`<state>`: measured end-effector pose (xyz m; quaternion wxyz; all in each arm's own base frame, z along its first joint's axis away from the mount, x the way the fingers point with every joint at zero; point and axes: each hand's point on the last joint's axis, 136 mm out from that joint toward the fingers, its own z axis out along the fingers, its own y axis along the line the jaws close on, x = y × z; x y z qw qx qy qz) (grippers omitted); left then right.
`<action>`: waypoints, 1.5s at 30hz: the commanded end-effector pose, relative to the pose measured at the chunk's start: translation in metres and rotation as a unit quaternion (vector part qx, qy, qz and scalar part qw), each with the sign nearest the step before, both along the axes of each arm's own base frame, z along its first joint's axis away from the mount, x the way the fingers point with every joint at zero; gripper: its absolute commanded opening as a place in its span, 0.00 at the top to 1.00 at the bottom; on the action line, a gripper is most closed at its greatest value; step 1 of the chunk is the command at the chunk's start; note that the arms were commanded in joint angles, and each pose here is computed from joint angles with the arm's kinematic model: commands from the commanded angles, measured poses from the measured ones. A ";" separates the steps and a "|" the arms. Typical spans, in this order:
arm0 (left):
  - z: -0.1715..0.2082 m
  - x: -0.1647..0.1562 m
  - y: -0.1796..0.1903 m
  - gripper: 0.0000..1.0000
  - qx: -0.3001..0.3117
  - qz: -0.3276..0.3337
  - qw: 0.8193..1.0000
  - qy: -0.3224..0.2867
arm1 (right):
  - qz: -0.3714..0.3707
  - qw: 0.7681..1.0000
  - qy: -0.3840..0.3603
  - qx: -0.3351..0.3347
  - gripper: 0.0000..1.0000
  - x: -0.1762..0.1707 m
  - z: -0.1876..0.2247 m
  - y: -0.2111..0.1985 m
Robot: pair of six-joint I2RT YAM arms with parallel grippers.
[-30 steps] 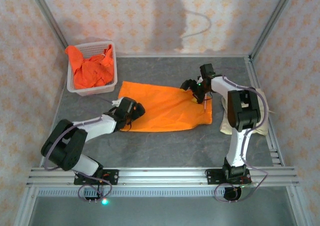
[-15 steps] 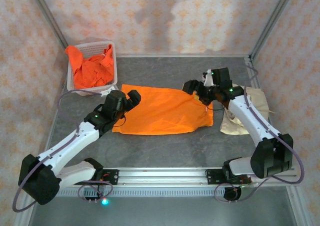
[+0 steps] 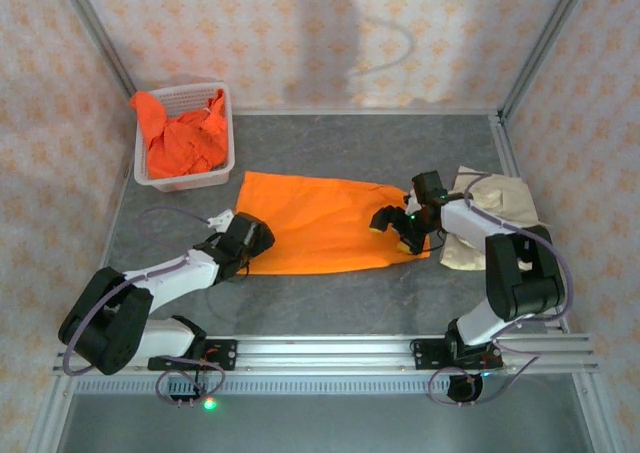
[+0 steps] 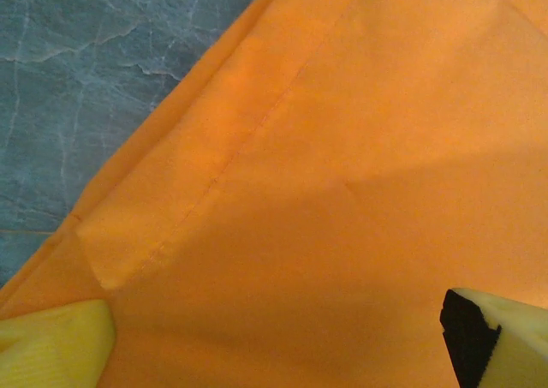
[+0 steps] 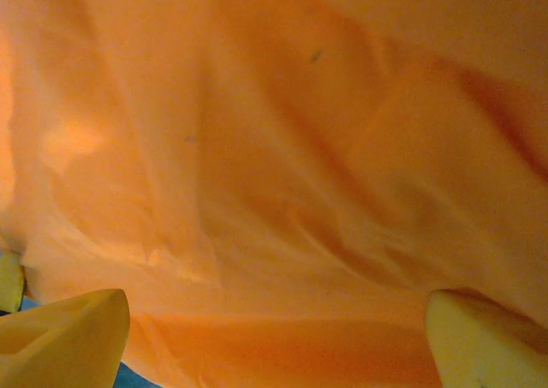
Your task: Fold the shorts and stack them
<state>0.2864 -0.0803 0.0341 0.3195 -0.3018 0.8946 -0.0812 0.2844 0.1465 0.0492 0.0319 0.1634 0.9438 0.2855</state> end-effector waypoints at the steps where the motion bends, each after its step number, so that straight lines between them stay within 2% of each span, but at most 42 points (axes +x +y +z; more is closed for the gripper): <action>1: -0.011 -0.008 0.022 0.00 0.029 0.034 0.999 0.000 | -0.006 0.999 0.007 -0.035 0.11 -0.005 -0.016 -0.013; 5: -0.012 -0.010 0.025 0.00 0.030 0.035 0.999 0.005 | -0.006 0.999 -0.033 -0.026 0.11 0.004 0.015 -0.012; 7: -0.005 -0.008 0.026 0.00 0.033 0.034 0.999 0.002 | -0.008 0.996 -0.070 -0.055 0.10 0.010 0.038 -0.021; 9: 0.003 -0.007 0.028 0.00 0.039 0.033 0.999 -0.004 | -0.013 0.986 -0.101 -0.129 0.09 0.014 0.059 -0.047; 12: 0.010 -0.006 0.030 0.00 0.045 0.031 0.998 -0.010 | -0.017 0.961 -0.100 -0.256 0.09 0.016 0.069 -0.091; 16: 0.012 -0.007 0.030 0.00 0.046 0.028 0.999 -0.009 | 0.001 0.947 -0.057 -0.317 0.11 0.019 0.055 -0.115; 24: 0.007 -0.007 0.027 0.00 0.038 0.026 0.999 -0.005 | 0.034 0.969 -0.021 -0.245 0.17 0.033 0.013 -0.083; 30: 0.009 -0.006 0.028 0.00 0.039 0.028 0.999 -0.011 | 0.042 0.971 0.003 -0.233 0.21 0.034 -0.009 -0.078; 36: 0.007 -0.008 0.029 0.00 0.041 0.028 0.999 -0.009 | 0.043 0.974 0.021 -0.219 0.31 0.034 -0.030 -0.072; 41: 0.010 -0.008 0.028 0.00 0.035 0.030 0.999 -0.014 | 0.034 0.983 0.032 -0.180 0.56 0.033 -0.042 -0.059; 45: 0.024 -0.004 0.025 0.00 0.024 0.027 0.999 -0.031 | 0.030 0.982 0.034 -0.181 0.74 0.033 -0.045 -0.059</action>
